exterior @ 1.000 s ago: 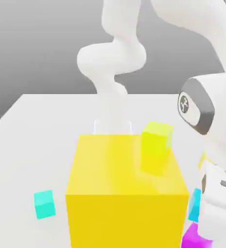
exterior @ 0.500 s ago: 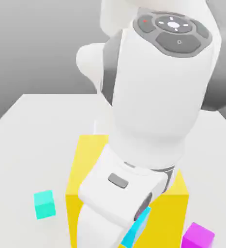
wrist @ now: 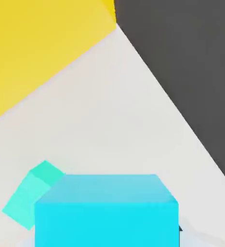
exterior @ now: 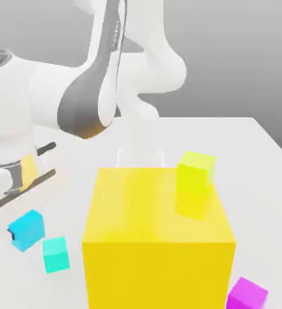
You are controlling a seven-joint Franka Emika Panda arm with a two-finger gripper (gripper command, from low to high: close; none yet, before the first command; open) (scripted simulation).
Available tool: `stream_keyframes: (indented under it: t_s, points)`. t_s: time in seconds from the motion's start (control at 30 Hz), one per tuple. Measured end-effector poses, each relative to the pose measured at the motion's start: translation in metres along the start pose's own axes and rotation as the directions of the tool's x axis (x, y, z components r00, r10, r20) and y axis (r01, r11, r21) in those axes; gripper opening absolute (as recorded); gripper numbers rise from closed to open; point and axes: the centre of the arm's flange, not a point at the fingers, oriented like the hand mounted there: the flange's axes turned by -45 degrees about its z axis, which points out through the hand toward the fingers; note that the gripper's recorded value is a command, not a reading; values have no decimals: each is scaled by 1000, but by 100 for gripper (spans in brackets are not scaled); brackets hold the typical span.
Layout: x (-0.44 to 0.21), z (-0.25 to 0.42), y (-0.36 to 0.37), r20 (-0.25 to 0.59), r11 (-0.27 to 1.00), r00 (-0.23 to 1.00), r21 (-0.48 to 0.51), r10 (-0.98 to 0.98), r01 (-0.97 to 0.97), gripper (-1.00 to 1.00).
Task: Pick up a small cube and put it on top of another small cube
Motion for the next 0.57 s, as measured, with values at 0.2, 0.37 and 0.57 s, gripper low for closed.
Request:
stream_keyframes:
  t_s: [0.2,0.37,0.57]
  points:
    - [-26,24,-54,-43,997,996,-39,-72,70,-100]
    - [-22,59,-60,-55,994,994,-48,-97,94,-100]
    - [-22,91,-61,-50,995,994,-47,-94,92,100]
